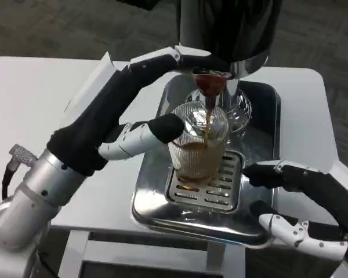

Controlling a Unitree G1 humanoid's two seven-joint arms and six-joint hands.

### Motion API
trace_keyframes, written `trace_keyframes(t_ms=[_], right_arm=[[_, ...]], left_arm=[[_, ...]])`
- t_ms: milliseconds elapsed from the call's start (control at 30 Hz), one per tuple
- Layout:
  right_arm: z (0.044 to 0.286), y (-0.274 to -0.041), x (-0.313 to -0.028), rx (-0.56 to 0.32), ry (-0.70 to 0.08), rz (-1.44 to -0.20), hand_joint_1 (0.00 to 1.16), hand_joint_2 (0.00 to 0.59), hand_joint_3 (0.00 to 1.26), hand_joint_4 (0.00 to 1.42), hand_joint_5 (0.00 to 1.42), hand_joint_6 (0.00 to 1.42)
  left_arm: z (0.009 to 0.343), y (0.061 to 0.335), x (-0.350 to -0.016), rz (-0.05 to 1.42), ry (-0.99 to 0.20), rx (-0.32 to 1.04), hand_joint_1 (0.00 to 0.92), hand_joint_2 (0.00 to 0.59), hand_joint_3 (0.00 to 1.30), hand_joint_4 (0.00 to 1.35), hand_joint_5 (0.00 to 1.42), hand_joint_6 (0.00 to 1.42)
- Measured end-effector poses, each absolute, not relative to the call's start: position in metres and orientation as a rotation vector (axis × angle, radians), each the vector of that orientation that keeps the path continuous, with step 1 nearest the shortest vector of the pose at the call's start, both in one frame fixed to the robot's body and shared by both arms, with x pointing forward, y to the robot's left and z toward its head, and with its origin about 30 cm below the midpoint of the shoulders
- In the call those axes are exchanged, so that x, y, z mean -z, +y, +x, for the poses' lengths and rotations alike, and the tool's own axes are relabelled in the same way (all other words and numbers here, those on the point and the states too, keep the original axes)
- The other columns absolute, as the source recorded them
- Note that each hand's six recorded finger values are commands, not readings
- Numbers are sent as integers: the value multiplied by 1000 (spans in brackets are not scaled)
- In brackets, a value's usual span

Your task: Grasp the cup under the faucet to collect the drink, then remove the cup.

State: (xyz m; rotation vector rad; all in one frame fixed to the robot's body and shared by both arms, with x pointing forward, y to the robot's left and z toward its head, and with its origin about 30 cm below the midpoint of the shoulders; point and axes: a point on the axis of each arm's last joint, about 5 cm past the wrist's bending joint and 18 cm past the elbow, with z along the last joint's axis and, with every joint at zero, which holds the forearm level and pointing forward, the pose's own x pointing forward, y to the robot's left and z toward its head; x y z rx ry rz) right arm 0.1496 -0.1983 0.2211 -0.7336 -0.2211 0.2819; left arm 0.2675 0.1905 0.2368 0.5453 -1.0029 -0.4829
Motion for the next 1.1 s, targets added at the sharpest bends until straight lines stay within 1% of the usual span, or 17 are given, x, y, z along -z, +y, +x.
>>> trace_keyframes(t_ms=[33, 100, 133, 167, 200, 267, 400, 500, 600, 700, 767, 900, 1100], right_arm=[[149, -200, -220, -274, -216, -716, 709, 302, 269, 280, 246, 193], [148, -201, -219, -262, -211, -694, 737, 261, 239, 267, 246, 210], [148, -202, -217, -250, -209, -664, 746, 250, 229, 256, 246, 212], [147, -203, -216, -244, -205, -642, 792, 219, 198, 254, 246, 242], [147, -204, -216, -239, -204, -632, 814, 204, 186, 243, 249, 266], [147, -205, -215, -223, -212, -593, 837, 181, 200, 240, 260, 298], [146, -204, -212, -195, -226, -506, 863, 173, 256, 242, 267, 309], [145, -205, -210, -164, -233, -452, 867, 172, 256, 243, 275, 316], [144, -204, -207, -155, -244, -416, 874, 165, 245, 243, 276, 329], [143, -202, -207, -152, -269, -396, 876, 162, 228, 252, 278, 333], [144, -200, -204, -150, -285, -377, 882, 149, 225, 253, 286, 335], [147, -195, -199, -160, -283, -349, 883, 147, 225, 253, 286, 336], [151, -187, -193, -158, -308, -315, 885, 146, 225, 266, 299, 340]], left_arm=[[267, 191, -237, 545, -1002, 483, 0, 88, 528, 396, 430, 347], [267, 191, -237, 545, -1002, 483, 0, 88, 528, 396, 430, 347], [267, 191, -237, 545, -1002, 483, 0, 87, 528, 396, 430, 347], [268, 191, -236, 544, -1001, 483, 0, 87, 528, 396, 430, 347], [268, 191, -236, 544, -1000, 483, 0, 87, 528, 396, 430, 347], [268, 191, -236, 543, -999, 483, 0, 87, 528, 396, 430, 347], [268, 190, -235, 536, -1000, 479, 0, 87, 528, 396, 430, 347], [269, 190, -233, 529, -997, 475, 0, 87, 531, 396, 430, 348], [269, 189, -233, 526, -996, 473, 0, 88, 533, 396, 430, 348], [270, 189, -232, 524, -996, 473, 0, 88, 534, 396, 430, 348], [270, 188, -232, 521, -996, 474, 0, 88, 534, 396, 430, 348], [270, 187, -231, 518, -995, 475, 0, 91, 535, 396, 430, 348], [272, 187, -232, 525, -999, 481, 0, 93, 540, 406, 431, 348]])
